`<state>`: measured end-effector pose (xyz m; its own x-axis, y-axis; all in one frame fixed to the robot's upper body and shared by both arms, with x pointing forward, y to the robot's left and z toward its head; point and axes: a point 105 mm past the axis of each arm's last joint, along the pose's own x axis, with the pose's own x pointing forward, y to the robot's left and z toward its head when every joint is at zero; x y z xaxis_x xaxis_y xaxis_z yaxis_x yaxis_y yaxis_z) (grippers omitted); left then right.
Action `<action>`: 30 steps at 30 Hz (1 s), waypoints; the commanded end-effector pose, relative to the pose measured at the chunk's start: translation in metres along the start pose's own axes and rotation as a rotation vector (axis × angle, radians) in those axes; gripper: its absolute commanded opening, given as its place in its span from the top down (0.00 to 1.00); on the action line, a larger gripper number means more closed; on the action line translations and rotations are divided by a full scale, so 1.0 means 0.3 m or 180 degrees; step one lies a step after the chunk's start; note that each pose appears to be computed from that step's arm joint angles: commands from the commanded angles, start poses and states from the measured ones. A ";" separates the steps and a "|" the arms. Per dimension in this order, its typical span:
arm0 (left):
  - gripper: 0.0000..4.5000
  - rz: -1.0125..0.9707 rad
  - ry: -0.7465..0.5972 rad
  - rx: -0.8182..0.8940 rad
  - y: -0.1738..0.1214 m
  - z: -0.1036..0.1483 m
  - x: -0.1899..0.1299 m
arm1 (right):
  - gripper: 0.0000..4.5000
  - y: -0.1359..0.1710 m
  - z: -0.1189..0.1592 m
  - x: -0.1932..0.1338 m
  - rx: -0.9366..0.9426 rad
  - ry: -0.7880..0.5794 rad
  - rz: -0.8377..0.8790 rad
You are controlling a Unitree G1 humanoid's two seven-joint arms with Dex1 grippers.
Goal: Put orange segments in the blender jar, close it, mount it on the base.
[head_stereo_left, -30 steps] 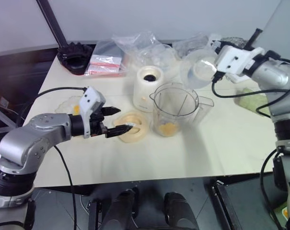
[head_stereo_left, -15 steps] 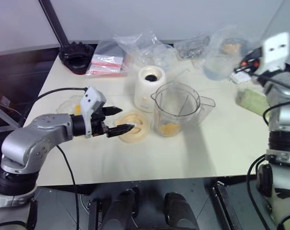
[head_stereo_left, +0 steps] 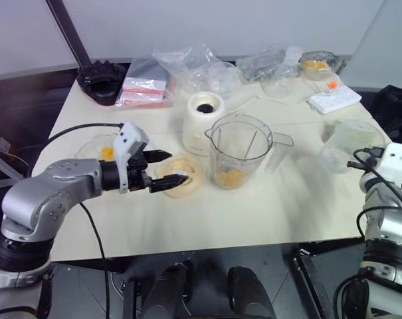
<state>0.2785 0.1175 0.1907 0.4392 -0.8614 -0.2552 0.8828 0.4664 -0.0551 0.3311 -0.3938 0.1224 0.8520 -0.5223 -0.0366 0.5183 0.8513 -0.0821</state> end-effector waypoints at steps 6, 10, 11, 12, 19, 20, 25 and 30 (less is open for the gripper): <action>0.00 -0.0015 -0.0082 0.0121 -0.021 0.038 -0.012 | 0.99 0.015 -0.095 -0.001 0.0109 0.0113 -0.0154; 0.00 -0.0001 -0.0076 0.0119 -0.020 0.035 -0.010 | 0.99 0.020 -0.147 0.009 0.0144 0.0270 -0.0173; 0.00 0.0000 -0.0076 0.0120 -0.021 0.035 -0.009 | 0.99 0.019 -0.157 0.010 0.0154 0.0295 -0.0169; 0.00 0.0004 -0.0075 0.0121 -0.021 0.035 -0.009 | 0.93 0.021 -0.165 0.011 0.0132 0.0308 -0.0158; 0.00 0.0021 -0.0058 0.0126 -0.016 0.029 -0.013 | 0.23 0.001 -0.193 0.003 0.0038 0.0352 -0.0181; 0.00 0.0012 -0.0077 0.0114 -0.016 0.031 -0.013 | 0.09 0.003 -0.196 0.001 0.0033 0.0357 -0.0160; 0.00 0.0030 -0.0224 0.0075 -0.001 0.062 -0.009 | 0.01 0.006 -0.198 -0.025 0.0120 0.0303 -0.0060; 0.00 0.0149 -0.0085 0.0182 0.060 0.046 -0.008 | 0.01 0.022 -0.184 -0.090 0.0034 0.0191 0.0180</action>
<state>0.2923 0.1231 0.1958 0.4733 -0.8466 -0.2432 0.8673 0.4962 -0.0393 0.3042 -0.3834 0.0530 0.8502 -0.5046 -0.1500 0.4972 0.8634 -0.0858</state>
